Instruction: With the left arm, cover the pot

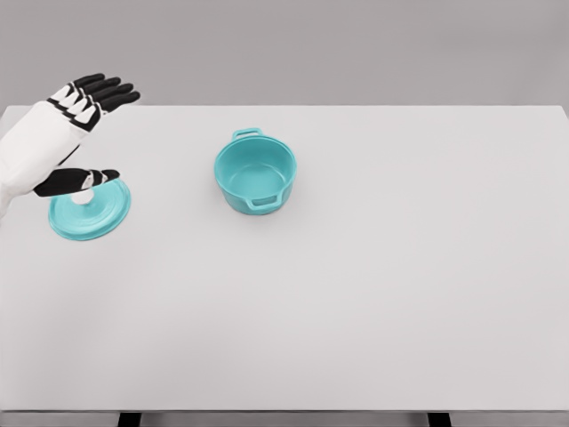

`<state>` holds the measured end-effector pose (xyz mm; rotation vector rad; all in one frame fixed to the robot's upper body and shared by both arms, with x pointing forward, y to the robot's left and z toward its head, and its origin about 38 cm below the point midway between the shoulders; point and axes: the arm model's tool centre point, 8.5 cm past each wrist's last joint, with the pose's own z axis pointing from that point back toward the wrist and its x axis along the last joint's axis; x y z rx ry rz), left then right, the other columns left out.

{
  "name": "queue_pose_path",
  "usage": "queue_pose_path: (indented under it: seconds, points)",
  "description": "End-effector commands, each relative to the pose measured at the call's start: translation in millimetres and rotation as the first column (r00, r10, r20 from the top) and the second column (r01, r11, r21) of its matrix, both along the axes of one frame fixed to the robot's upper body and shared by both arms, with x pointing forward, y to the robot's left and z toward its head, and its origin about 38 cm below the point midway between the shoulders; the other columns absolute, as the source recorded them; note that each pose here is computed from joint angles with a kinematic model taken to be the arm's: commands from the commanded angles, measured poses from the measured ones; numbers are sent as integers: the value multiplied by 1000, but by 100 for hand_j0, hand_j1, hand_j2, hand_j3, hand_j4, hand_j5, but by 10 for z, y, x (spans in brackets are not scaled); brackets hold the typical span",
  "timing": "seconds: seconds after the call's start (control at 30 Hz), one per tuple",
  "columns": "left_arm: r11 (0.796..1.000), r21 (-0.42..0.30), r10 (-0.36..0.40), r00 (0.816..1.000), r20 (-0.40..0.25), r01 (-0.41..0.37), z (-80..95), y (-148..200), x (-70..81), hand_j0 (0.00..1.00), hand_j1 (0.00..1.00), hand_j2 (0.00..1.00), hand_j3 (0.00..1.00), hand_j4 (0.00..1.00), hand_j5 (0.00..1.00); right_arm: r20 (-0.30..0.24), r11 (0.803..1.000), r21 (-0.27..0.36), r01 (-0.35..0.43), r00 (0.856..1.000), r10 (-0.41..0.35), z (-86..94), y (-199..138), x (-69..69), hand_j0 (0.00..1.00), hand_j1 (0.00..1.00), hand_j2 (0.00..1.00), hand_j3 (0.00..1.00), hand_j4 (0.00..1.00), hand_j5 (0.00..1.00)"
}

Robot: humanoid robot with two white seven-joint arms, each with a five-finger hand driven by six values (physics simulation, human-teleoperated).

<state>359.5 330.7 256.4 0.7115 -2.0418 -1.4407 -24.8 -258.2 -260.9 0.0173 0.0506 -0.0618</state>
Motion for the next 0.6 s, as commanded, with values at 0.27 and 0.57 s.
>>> queue_pose_path:
  seconds: [0.27, 0.57]
  points:
    - [998, 31, 58, 994, -89, -55, -190, 202, 129, 100, 100, 100, 100, 100, 100, 0, 1000, 0, 0, 1000, 0, 0, 1, -1, 100, 100, 100, 100, 100, 100]
    - [955, 290, 180, 891, -418, -57, -522, 622, 724, 100, 100, 100, 100, 100, 100, 0, 1000, 0, 0, 1000, 0, 0, 1, -1, 100, 100, 100, 100, 100, 100]
